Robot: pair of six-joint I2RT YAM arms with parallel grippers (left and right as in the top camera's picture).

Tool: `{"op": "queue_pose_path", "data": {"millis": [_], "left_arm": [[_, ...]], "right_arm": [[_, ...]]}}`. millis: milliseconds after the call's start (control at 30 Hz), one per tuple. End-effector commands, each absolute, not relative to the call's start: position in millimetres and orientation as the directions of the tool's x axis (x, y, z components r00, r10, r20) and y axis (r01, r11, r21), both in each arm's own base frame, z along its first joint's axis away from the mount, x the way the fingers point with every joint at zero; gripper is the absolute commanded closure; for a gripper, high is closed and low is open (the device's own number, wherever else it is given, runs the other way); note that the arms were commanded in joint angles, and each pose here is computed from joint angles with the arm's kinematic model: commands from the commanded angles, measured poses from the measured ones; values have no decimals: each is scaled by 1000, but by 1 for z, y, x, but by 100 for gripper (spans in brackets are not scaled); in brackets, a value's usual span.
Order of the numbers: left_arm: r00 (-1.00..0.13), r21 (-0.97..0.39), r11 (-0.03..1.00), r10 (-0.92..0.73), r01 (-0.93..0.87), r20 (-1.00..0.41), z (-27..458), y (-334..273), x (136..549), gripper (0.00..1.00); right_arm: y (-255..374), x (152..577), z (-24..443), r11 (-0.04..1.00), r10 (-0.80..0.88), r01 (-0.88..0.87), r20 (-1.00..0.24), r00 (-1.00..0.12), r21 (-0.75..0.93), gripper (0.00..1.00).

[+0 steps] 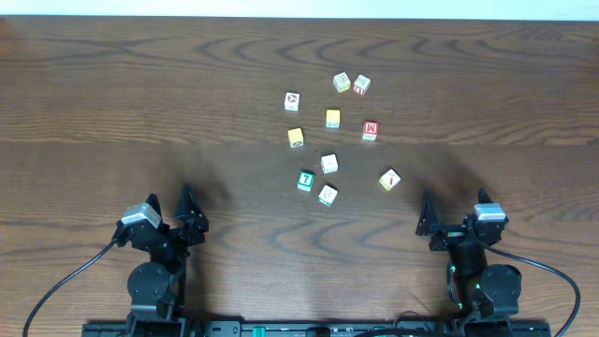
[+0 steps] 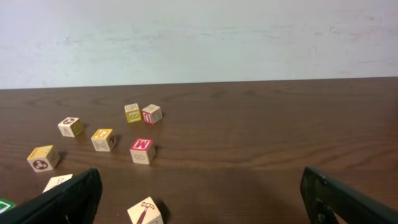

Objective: Lift 4 blocks

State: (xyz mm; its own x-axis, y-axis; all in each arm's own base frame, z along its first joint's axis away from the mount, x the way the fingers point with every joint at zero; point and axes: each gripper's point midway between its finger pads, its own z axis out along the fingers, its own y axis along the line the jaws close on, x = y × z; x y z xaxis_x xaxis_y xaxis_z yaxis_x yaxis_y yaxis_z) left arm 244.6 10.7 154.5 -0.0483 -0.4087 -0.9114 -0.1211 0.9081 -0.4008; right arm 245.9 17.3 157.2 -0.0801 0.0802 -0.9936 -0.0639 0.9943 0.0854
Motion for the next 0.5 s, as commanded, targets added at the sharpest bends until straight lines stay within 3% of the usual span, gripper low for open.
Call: {"op": "queue_pose_path", "data": {"millis": [0,267,400,467], "left_arm": [[-92,-380,912,-396,-155,-913,139,14,243,27],[-92,-380,912,-396,-155,-913,139,14,243,27],[-92,-380,912,-396,-156,-913,139,14,243,27],[-92,-380,912,-396,-155,-913,139,14,243,27]], "right_arm": [[21,246,155,994,68,-83,-994,-88,75,1],[52,241,183,919,290,-265,-956,-48,292,1],[97,219,200,820,205,-542,-979,-19,182,1],[102,215,207,802,198,-574,-980,-4,164,1]]}}
